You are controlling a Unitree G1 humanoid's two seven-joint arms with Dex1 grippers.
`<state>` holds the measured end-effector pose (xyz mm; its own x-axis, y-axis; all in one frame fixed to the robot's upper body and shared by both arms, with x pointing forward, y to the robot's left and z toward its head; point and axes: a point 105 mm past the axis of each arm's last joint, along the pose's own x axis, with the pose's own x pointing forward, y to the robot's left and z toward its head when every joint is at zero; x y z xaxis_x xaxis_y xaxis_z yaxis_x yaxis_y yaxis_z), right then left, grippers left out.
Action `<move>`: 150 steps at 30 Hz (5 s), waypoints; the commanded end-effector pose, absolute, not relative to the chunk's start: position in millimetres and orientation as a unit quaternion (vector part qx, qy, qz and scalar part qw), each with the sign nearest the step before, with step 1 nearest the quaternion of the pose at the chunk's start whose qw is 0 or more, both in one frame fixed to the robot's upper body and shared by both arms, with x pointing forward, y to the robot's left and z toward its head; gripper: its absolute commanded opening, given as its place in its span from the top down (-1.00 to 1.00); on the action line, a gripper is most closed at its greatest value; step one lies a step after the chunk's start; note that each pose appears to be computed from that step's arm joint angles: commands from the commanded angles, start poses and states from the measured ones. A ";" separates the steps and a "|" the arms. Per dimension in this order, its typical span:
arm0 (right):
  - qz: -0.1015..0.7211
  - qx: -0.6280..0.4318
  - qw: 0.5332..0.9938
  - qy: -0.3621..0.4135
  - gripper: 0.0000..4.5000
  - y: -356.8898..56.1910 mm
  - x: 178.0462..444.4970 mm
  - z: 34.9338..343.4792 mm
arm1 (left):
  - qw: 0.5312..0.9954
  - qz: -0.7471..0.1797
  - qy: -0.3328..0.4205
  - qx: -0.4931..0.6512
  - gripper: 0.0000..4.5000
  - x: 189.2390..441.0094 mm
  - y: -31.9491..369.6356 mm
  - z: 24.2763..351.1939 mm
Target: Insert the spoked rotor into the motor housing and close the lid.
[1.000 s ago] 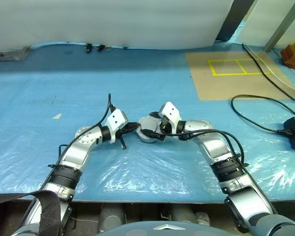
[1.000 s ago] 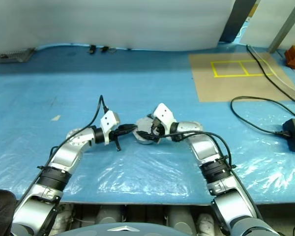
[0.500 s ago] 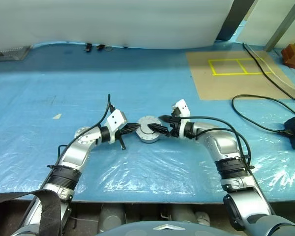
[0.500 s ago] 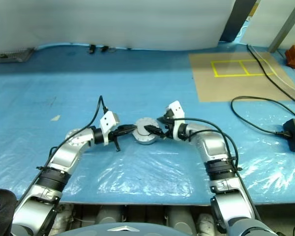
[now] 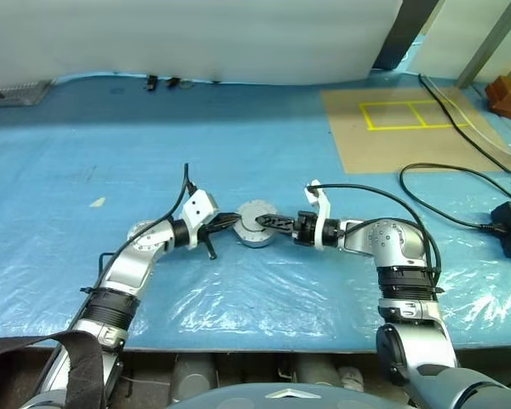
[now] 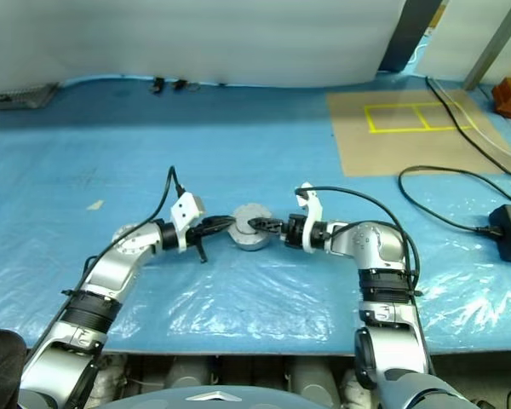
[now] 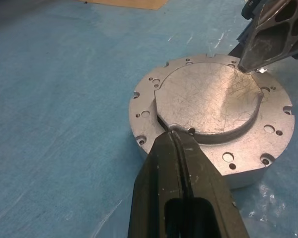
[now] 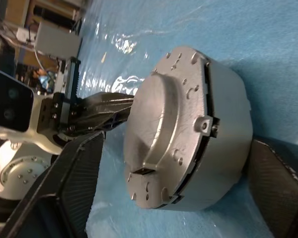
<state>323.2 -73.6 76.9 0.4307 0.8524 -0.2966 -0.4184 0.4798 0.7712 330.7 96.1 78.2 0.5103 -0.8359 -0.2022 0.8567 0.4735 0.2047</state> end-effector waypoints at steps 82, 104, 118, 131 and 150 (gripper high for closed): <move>0.465 0.520 0.701 0.147 0.50 -55.7 344.0 173.0 | 0.764 -0.373 0.025 -0.525 -0.22 350.5 77.2 151.8; 0.415 0.510 0.742 0.129 -0.68 -65.3 362.3 167.1 | 0.726 -0.346 0.006 -0.594 -0.18 357.8 81.4 160.7; 0.426 0.496 0.746 0.128 -0.68 -61.6 359.7 169.7 | 0.800 0.008 -0.167 -0.576 -0.18 414.8 235.4 129.3; 0.438 0.490 0.742 0.130 -0.68 -58.4 354.7 171.3 | 0.795 0.133 -0.224 -0.548 -0.18 406.5 318.1 111.9; 0.439 0.460 0.758 0.144 -0.70 -54.3 354.0 163.8 | 0.808 0.210 -0.212 -0.509 -0.96 393.2 338.2 94.4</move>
